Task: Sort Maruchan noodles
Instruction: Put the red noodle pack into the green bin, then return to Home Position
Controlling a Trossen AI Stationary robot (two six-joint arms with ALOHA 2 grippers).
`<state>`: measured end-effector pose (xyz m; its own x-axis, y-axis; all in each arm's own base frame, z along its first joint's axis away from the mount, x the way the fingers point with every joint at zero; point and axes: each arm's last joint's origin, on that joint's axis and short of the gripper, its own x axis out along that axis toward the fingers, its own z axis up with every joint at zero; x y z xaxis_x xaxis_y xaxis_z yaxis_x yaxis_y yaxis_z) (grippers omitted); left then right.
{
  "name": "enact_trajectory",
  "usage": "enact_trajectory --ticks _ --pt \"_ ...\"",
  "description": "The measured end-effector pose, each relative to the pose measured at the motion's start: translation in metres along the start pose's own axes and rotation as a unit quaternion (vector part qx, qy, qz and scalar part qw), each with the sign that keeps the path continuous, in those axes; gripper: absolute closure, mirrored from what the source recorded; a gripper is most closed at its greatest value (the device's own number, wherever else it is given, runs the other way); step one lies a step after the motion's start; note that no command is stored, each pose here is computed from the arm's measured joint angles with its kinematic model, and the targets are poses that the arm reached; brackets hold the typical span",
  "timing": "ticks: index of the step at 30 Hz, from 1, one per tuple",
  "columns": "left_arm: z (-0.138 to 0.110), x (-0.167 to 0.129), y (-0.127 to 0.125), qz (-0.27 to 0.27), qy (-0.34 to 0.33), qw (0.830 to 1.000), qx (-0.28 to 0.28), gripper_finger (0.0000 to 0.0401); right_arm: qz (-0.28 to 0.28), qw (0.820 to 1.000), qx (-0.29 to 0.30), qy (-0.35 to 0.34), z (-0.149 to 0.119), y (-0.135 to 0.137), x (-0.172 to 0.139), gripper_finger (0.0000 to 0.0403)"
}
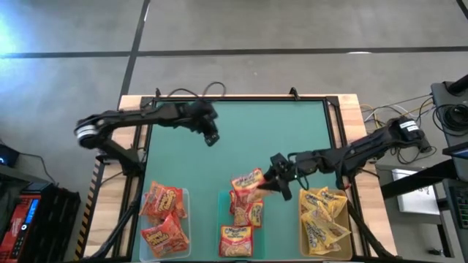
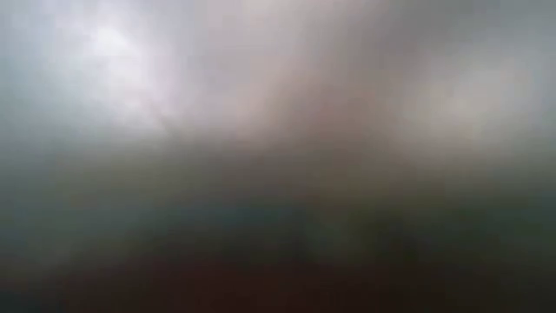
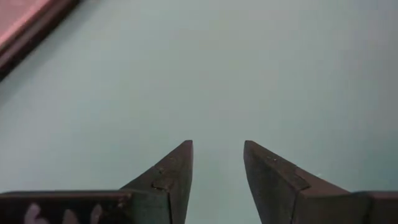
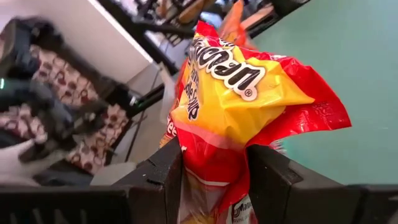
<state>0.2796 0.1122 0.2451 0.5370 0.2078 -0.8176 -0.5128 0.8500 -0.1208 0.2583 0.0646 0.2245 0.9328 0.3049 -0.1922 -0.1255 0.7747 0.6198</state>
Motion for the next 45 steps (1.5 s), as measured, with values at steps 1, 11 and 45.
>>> enact_trajectory --ticks 1,11,45 --pt "-0.004 -0.007 0.001 0.002 -0.012 1.000 -0.011 0.0274 0.003 1.000 -0.003 0.005 -0.002 0.002 0.003 0.0270" --pt "-0.054 -0.050 0.006 -0.035 -0.131 0.987 -0.082 0.0276 0.038 0.997 -0.018 0.061 -0.022 0.034 0.048 0.0269" --pt "-0.096 -0.141 0.001 -0.142 -0.322 0.934 -0.055 0.0276 -0.076 0.972 -0.105 0.195 -0.008 0.085 0.091 0.0213"
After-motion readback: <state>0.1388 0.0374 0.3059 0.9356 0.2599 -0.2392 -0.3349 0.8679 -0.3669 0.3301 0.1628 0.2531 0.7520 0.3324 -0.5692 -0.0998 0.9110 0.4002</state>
